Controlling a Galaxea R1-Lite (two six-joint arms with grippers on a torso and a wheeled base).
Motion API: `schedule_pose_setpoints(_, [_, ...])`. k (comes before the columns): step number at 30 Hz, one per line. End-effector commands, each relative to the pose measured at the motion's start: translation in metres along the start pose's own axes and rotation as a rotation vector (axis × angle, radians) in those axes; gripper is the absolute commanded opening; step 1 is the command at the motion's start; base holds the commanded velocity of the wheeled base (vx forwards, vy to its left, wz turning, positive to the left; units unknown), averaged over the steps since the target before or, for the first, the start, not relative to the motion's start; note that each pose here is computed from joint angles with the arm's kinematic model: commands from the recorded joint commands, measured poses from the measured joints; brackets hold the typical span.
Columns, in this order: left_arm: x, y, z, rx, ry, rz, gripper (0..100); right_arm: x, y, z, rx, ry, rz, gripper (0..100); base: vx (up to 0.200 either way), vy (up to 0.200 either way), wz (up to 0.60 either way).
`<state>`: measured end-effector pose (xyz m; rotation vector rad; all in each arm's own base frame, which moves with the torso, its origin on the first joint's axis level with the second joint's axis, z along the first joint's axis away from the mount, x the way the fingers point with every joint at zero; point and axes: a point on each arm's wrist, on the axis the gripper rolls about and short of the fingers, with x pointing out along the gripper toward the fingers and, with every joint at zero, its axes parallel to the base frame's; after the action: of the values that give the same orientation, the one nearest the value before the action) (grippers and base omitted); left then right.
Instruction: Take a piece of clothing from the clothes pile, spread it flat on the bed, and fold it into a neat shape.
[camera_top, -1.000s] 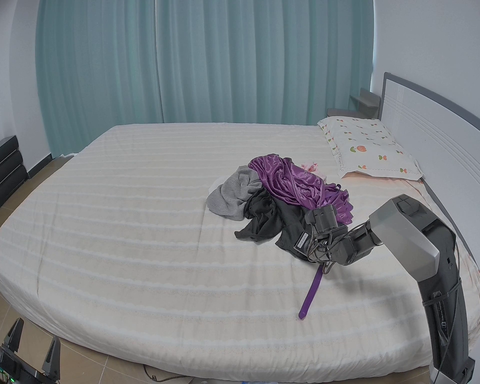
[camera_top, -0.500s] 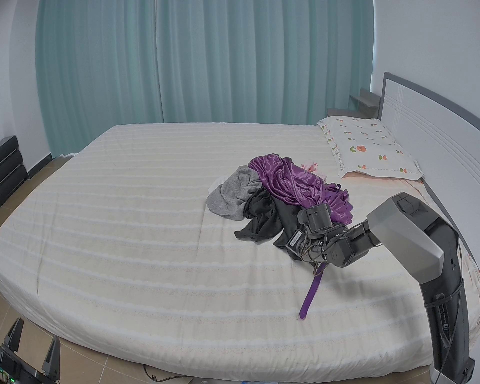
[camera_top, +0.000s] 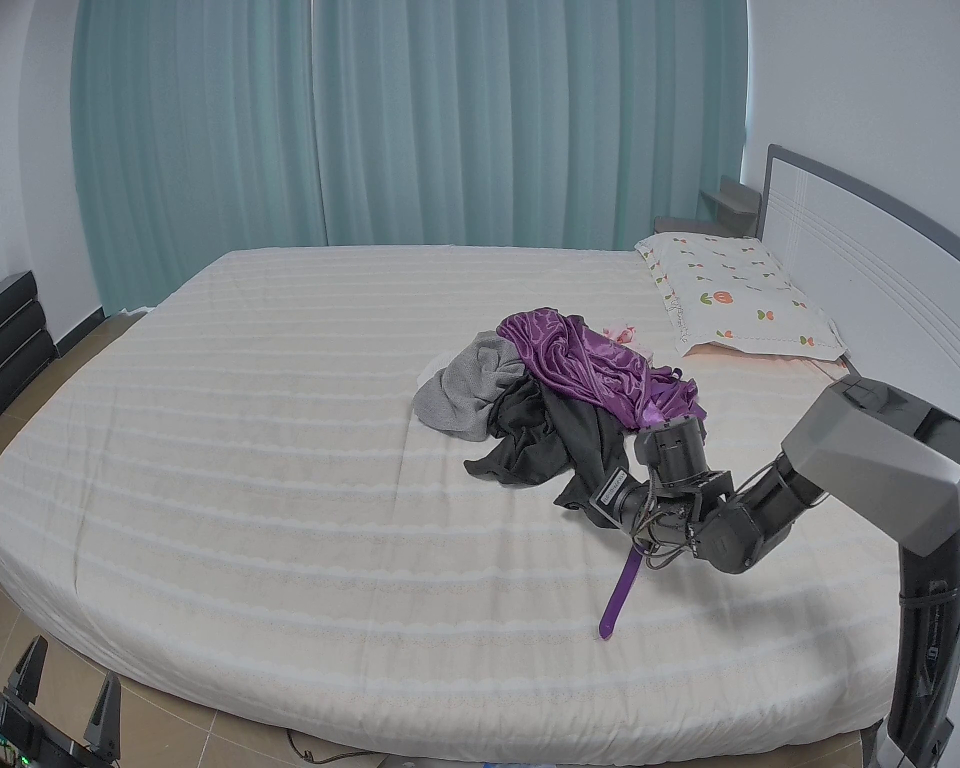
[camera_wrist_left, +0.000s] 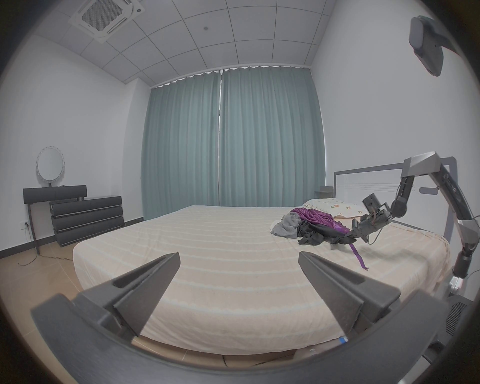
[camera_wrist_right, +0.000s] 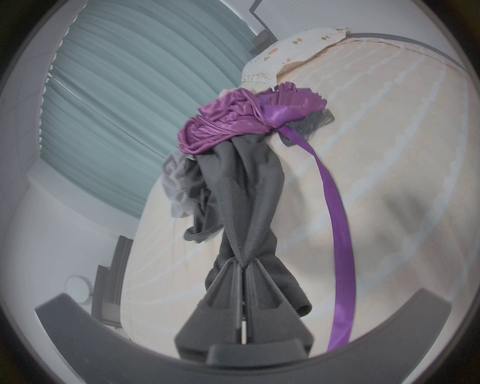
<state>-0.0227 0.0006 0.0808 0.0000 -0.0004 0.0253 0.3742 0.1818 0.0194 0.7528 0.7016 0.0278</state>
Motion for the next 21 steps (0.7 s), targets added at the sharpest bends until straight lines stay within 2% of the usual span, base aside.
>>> schedule_pose_setpoints(1, [0.0, 0.0, -0.005, 0.0, -0.001, 0.001, 100, -0.08, 0.021, 0.001, -0.018, -0.031, 0.187, 0, 0.0, 0.0, 0.0])
schedule_pose_setpoints(11, [0.0, 0.0, -0.005, 0.0, -0.001, 0.001, 100, -0.144, 0.031, -0.004, -0.041, -0.056, 0.324, 0, 0.0, 0.0, 0.0])
schedule_pose_setpoints(18, [0.0, 0.0, -0.005, 0.0, -0.001, 0.001, 100, -0.175, 0.034, -0.005, -0.116, -0.118, 0.433, 0, 0.0, 0.0, 0.0])
schedule_pose_setpoints(21, [0.0, 0.0, -0.005, 0.0, -0.001, 0.001, 100, -0.196, 0.036, -0.005, -0.145, -0.156, 0.51, 0, 0.0, 0.0, 0.0])
